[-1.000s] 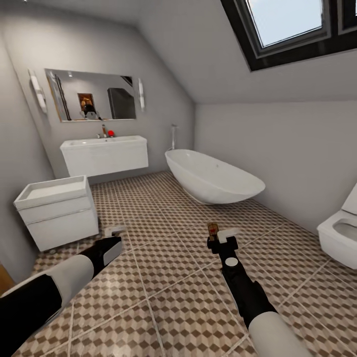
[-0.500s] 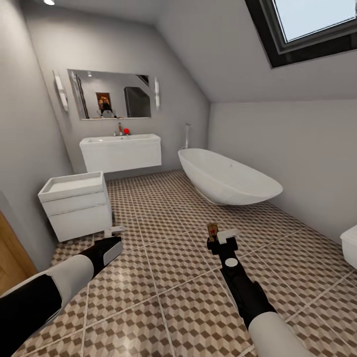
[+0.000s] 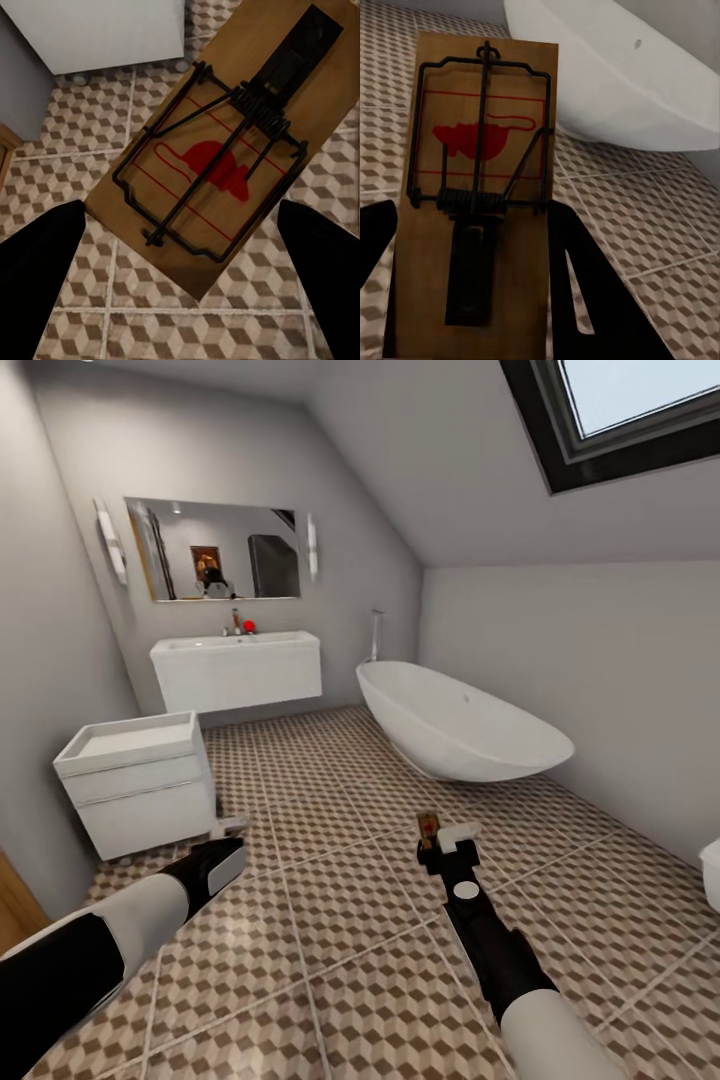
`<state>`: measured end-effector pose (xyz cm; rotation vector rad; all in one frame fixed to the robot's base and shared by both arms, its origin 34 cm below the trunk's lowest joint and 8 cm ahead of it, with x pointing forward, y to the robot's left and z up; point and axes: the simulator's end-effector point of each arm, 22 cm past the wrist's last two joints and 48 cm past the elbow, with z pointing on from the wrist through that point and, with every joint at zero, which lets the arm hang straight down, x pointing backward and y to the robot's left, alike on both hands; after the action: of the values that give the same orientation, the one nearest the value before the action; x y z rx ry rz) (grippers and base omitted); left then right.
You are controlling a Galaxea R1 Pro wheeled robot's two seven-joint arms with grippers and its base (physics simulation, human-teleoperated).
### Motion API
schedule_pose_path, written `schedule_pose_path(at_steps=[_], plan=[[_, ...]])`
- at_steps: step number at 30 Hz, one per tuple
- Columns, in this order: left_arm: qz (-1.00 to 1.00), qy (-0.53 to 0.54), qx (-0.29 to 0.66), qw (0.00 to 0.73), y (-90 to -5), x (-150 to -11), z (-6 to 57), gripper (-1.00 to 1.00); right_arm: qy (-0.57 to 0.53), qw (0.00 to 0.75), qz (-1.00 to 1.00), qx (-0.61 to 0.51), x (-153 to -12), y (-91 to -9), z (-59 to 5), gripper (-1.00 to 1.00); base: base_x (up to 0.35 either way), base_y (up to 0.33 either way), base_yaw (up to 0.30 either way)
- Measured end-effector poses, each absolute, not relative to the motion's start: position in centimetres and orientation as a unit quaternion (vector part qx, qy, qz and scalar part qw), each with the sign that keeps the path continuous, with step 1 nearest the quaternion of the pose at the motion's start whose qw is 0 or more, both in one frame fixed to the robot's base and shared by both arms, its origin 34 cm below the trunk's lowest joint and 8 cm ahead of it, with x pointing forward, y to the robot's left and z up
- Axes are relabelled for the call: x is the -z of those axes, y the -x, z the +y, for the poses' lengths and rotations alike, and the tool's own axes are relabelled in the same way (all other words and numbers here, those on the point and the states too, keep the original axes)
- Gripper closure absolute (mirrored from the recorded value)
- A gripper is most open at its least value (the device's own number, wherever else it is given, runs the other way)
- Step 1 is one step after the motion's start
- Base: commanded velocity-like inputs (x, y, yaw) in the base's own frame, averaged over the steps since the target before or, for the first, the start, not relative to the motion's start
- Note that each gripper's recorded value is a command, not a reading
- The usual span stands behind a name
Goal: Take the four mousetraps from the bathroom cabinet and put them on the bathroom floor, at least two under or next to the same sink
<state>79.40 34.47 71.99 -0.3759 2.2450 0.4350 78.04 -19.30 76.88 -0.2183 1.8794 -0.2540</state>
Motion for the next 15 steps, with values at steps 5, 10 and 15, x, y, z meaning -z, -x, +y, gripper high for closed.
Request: schedule_pose_path(at_steps=[5,10,15], plan=[[0.888,0.148,-0.172,0.4,-79.39,-71.97,34.45,1.0,0.093,0.578,0.803,0.109,-76.88,-78.04,-19.3,1.0,0.31,-0.127,0.0],[0.888,0.148,-0.172,0.4,-79.39,-71.97,34.43,1.0,0.093,0.578,0.803,0.109,-76.87,-78.04,-19.3,1.0,0.31,-0.128,0.0],[0.888,0.148,-0.172,0.4,-79.39,-71.96,34.44,1.0,0.093,0.578,0.804,0.109,-76.85,-78.03,-19.3,1.0,0.31,-0.128,0.0]])
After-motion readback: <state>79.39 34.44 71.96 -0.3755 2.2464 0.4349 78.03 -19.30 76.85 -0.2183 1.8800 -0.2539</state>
